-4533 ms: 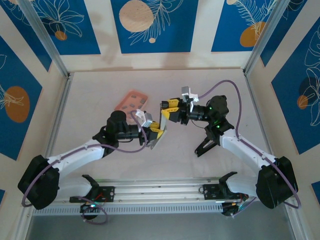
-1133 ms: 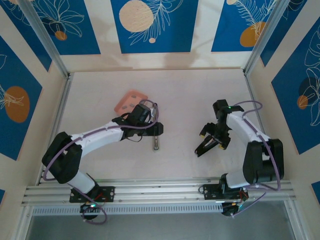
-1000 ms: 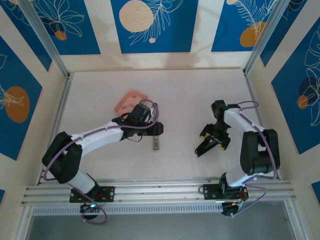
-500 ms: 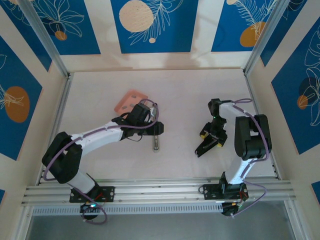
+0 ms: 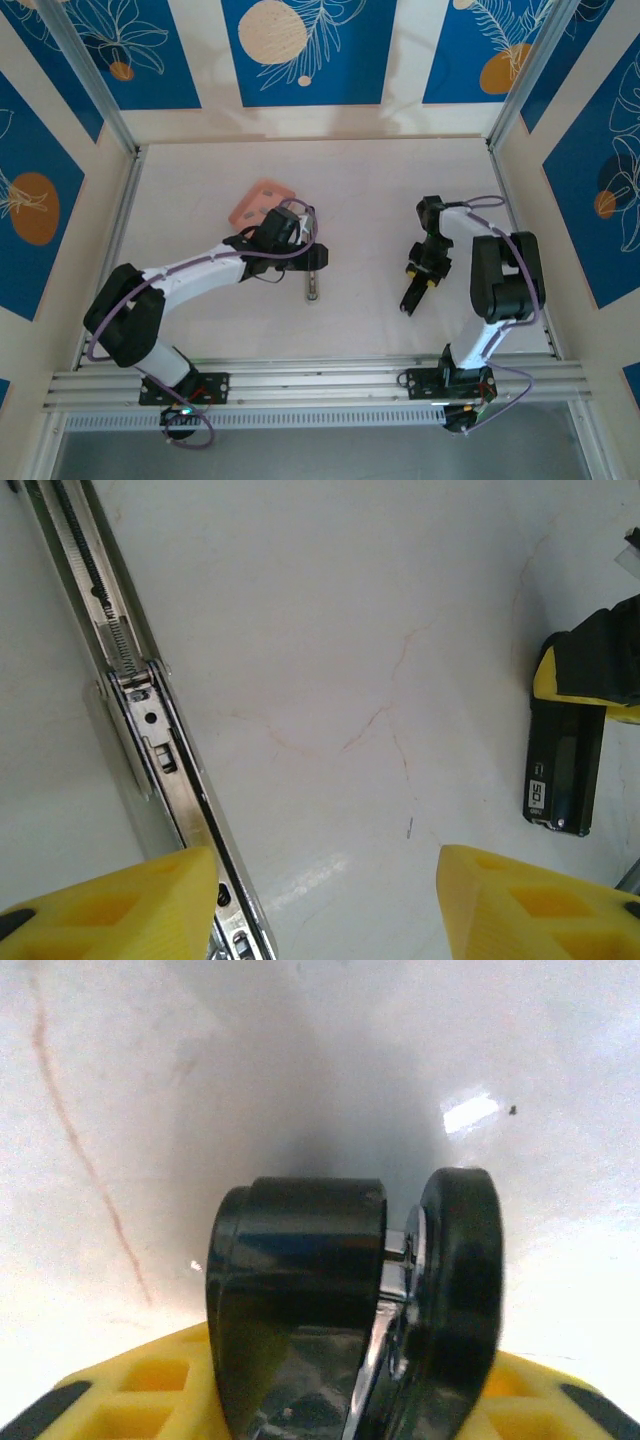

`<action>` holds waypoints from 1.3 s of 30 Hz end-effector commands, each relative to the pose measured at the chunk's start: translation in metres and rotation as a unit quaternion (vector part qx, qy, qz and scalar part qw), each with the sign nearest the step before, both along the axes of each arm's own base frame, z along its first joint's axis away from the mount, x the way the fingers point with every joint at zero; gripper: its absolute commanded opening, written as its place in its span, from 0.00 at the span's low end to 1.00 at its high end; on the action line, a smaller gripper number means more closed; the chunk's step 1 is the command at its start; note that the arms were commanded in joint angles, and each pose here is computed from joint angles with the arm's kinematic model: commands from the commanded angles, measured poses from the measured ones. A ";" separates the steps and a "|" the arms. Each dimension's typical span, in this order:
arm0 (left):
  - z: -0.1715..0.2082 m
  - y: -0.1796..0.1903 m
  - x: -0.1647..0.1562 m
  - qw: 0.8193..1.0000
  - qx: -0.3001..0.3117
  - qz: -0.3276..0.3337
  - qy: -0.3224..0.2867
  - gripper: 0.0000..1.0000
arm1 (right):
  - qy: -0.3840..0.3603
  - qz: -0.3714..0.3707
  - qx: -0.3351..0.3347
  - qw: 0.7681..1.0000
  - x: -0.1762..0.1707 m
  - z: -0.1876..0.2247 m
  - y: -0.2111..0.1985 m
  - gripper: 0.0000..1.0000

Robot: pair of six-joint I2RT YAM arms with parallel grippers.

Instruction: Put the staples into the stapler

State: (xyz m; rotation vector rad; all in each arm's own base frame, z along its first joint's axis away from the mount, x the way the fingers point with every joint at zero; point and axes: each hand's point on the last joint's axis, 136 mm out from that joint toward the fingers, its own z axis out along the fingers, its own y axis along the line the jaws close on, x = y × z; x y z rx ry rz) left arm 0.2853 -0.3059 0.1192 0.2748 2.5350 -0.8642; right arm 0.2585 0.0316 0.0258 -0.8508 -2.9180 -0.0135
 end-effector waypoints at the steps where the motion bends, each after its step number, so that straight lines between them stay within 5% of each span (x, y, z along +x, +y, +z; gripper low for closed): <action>1: 0.026 -0.005 0.000 0.998 -0.034 -0.032 -0.043 0.59 | -0.061 -0.001 0.038 0.997 0.005 0.019 0.014 0.34; 7: 0.064 -0.028 -0.013 0.980 -0.136 -0.101 -0.109 0.57 | -0.218 0.063 0.146 0.963 0.026 0.070 0.067 0.31; 12: 0.101 -0.043 -0.034 0.939 -0.247 -0.158 -0.179 0.55 | -0.366 0.088 0.264 0.888 0.034 0.135 0.120 0.30; 18: 0.094 -0.054 -0.050 0.932 -0.250 -0.195 -0.173 0.54 | -0.434 0.122 0.323 0.832 0.019 0.173 0.162 0.29; 34: 0.066 -0.059 -0.058 0.950 -0.175 -0.195 -0.170 0.54 | -0.468 0.157 0.360 0.792 0.012 0.208 0.199 0.30; 39: 0.060 -0.055 -0.051 0.958 -0.161 -0.170 -0.168 0.46 | -0.476 0.162 0.365 0.783 0.013 0.218 0.202 0.30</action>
